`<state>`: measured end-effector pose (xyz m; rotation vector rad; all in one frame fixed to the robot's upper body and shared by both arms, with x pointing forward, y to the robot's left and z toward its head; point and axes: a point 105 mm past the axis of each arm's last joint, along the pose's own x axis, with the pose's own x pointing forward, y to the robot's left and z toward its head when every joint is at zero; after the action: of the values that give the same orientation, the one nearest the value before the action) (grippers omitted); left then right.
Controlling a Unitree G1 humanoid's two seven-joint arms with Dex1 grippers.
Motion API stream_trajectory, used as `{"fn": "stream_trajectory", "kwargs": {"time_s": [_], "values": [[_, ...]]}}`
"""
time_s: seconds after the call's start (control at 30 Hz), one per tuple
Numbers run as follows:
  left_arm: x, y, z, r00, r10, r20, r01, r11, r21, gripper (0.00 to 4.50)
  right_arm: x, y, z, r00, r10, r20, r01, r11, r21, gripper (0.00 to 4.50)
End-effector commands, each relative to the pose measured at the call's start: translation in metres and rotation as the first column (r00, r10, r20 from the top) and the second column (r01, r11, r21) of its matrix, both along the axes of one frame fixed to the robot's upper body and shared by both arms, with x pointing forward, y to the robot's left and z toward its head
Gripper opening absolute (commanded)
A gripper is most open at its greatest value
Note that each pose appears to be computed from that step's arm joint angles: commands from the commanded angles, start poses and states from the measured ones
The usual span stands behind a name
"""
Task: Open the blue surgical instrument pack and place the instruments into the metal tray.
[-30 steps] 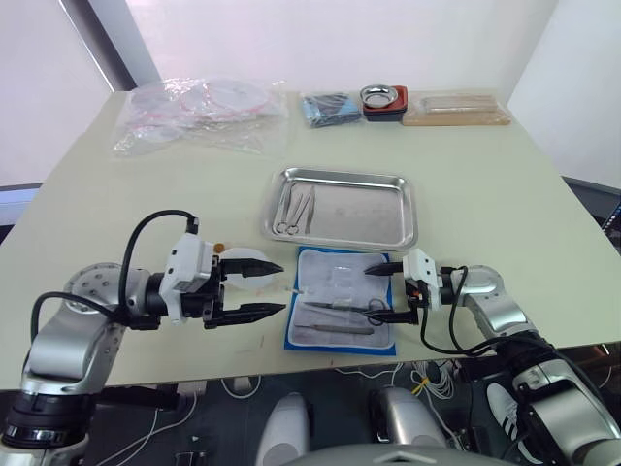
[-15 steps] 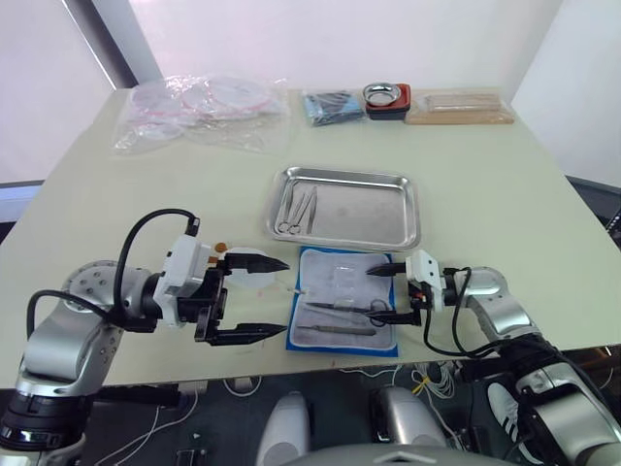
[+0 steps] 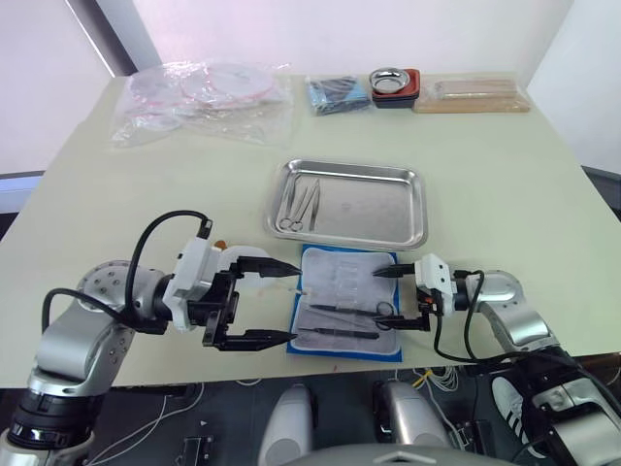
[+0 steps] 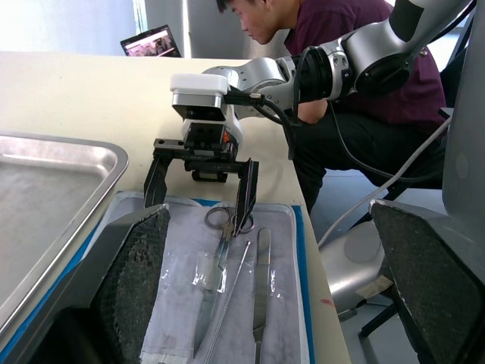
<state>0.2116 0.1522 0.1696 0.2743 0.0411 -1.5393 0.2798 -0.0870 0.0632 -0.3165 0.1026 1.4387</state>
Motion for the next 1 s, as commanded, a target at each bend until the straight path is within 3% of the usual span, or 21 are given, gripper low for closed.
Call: {"fn": "stream_trajectory", "kwargs": {"time_s": [0.03,0.43,0.7,1.0], "values": [[-0.005,-0.001,-0.001,0.999,-0.036,0.031,0.036,0.999,0.016,4.46,-0.003,-0.014,-0.01,0.998,-0.042,-0.045,0.04,0.998,-0.041,4.5],[-0.003,-0.001,-0.032,0.999,-0.017,0.041,0.014,0.998,0.064,4.46,-0.008,-0.009,0.048,0.999,-0.033,0.03,0.029,0.991,0.133,4.5],[0.004,-0.005,-0.06,1.0,0.008,0.02,-0.01,0.996,0.088,4.46,-0.028,-0.02,0.071,0.999,-0.014,0.04,0.01,0.994,0.109,4.5],[0.015,-0.007,-0.073,1.0,0.021,0.02,-0.022,0.995,0.095,4.46,-0.04,-0.034,0.083,1.0,-0.022,0.02,0.02,0.995,0.094,4.5]]}}
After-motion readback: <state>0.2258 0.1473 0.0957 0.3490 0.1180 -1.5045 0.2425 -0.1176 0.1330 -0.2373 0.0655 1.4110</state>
